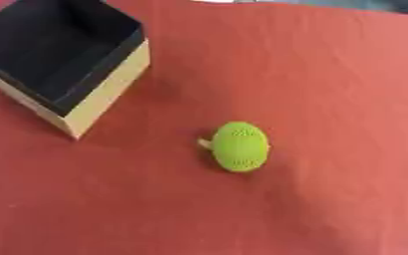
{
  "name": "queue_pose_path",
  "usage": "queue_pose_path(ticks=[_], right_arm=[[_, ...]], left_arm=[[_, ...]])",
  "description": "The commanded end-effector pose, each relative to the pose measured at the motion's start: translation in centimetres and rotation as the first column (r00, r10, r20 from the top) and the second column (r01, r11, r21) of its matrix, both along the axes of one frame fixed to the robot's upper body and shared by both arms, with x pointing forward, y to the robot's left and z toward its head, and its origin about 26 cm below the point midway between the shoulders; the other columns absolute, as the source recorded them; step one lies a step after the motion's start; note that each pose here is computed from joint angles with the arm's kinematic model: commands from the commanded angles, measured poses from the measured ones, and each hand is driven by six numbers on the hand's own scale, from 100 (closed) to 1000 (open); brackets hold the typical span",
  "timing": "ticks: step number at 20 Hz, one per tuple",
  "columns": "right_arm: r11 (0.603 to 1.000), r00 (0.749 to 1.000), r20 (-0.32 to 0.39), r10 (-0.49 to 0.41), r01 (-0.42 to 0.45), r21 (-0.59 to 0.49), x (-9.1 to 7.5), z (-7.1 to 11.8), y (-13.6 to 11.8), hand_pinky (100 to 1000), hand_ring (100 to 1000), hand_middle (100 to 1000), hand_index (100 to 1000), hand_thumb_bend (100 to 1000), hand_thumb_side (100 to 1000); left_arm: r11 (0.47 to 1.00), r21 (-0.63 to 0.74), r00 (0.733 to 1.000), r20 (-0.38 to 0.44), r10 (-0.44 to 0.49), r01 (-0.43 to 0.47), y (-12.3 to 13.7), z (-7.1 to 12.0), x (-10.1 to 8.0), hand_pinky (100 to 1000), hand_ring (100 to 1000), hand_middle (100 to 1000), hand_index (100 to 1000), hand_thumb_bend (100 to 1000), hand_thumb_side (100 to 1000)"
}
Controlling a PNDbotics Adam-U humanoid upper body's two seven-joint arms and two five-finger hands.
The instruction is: Pick up objects on the table and place them in the box.
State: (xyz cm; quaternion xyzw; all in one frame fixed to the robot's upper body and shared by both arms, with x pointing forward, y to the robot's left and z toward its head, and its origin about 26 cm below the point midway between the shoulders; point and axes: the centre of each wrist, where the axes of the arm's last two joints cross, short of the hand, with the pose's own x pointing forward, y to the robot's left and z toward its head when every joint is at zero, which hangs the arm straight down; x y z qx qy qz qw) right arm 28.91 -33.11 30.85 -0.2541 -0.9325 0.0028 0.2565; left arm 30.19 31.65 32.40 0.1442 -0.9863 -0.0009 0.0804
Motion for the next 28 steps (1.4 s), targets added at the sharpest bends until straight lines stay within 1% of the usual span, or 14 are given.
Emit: queue_pose_path(ticks=[1, 5, 7, 8, 10, 11, 14, 17, 19, 20, 21, 25, 28], right_arm=[[1.000, 1.000, 0.027, 0.008, -0.007, -0.014, -0.4, 0.9, 0.0, 683, 773, 537, 689, 100, 572], [1.000, 1.000, 0.026, 0.008, -0.008, -0.016, -0.4, 0.9, 0.0, 685, 775, 539, 690, 100, 564], [0.999, 1.000, 0.023, 0.012, -0.011, -0.038, -0.4, 0.9, 0.1, 705, 801, 569, 711, 100, 521], [0.997, 1.000, 0.016, 0.013, -0.012, -0.073, -0.4, 0.9, 0.1, 720, 822, 593, 728, 100, 501], [0.983, 1.000, -0.010, 0.009, -0.011, -0.182, -0.4, 1.0, 0.2, 747, 861, 643, 755, 100, 489], [0.969, 1.000, -0.027, 0.001, -0.007, -0.246, -0.4, 1.0, 0.3, 772, 897, 697, 783, 100, 479], [0.899, 0.995, -0.091, -0.049, 0.005, -0.438, -0.4, 1.2, 0.4, 802, 939, 753, 815, 100, 494], [0.823, 0.984, -0.137, -0.112, 0.015, -0.568, -0.5, 1.4, 0.3, 826, 964, 793, 844, 100, 517], [0.763, 0.975, -0.158, -0.154, 0.016, -0.646, -0.6, 1.4, 0.3, 832, 970, 806, 851, 100, 528], [0.740, 0.972, -0.168, -0.167, 0.011, -0.672, -0.5, 1.4, 0.3, 832, 970, 807, 852, 100, 530], [0.725, 0.969, -0.173, -0.175, 0.008, -0.689, -0.5, 1.4, 0.4, 832, 970, 807, 852, 100, 530], [0.601, 0.946, -0.237, -0.221, -0.060, -0.797, -0.5, 1.0, 0.7, 840, 968, 825, 868, 100, 550], [0.534, 0.938, -0.271, -0.218, -0.118, -0.837, -0.4, 0.9, 0.9, 840, 966, 827, 869, 100, 566]], left_arm=[[1.000, 0.012, 0.999, 0.034, 0.006, -0.006, -0.1, 0.8, -0.5, 598, 569, 593, 699, 100, 184], [1.000, 0.012, 0.999, 0.034, 0.008, -0.009, -0.1, 0.8, -0.6, 591, 566, 592, 699, 100, 184], [1.000, 0.011, 0.999, 0.035, 0.008, -0.009, -0.1, 0.8, -0.6, 590, 565, 591, 699, 100, 184], [1.000, 0.010, 0.999, 0.035, 0.008, -0.008, -0.1, 0.8, -0.6, 590, 565, 591, 699, 100, 184], [1.000, 0.008, 0.999, 0.038, 0.006, -0.006, -0.2, 0.9, -0.5, 590, 565, 591, 699, 100, 184], [1.000, 0.006, 0.999, 0.040, 0.004, -0.004, -0.2, 0.9, -0.5, 590, 566, 592, 699, 100, 182], [1.000, -0.004, 0.999, 0.052, 0.002, -0.002, -0.3, 1.1, -0.5, 590, 568, 593, 699, 100, 177], [1.000, 0.000, 0.998, 0.055, 0.016, -0.016, 0.1, 1.2, -0.7, 588, 566, 592, 698, 100, 151], [0.999, 0.004, 0.998, 0.053, 0.032, -0.032, 0.5, 1.2, -0.9, 588, 565, 591, 697, 100, 156], [0.999, 0.004, 0.998, 0.049, 0.038, -0.039, 0.8, 1.1, -0.9, 588, 565, 591, 696, 100, 156], [0.999, 0.004, 0.998, 0.047, 0.042, -0.042, 0.9, 1.1, -1.0, 588, 565, 591, 696, 100, 156], [0.997, 0.020, 0.997, 0.027, 0.075, -0.076, 1.7, 0.8, -1.3, 587, 560, 587, 694, 100, 154], [0.995, 0.027, 0.996, 0.013, 0.091, -0.091, 2.1, 0.6, -1.4, 586, 559, 586, 694, 100, 166]])
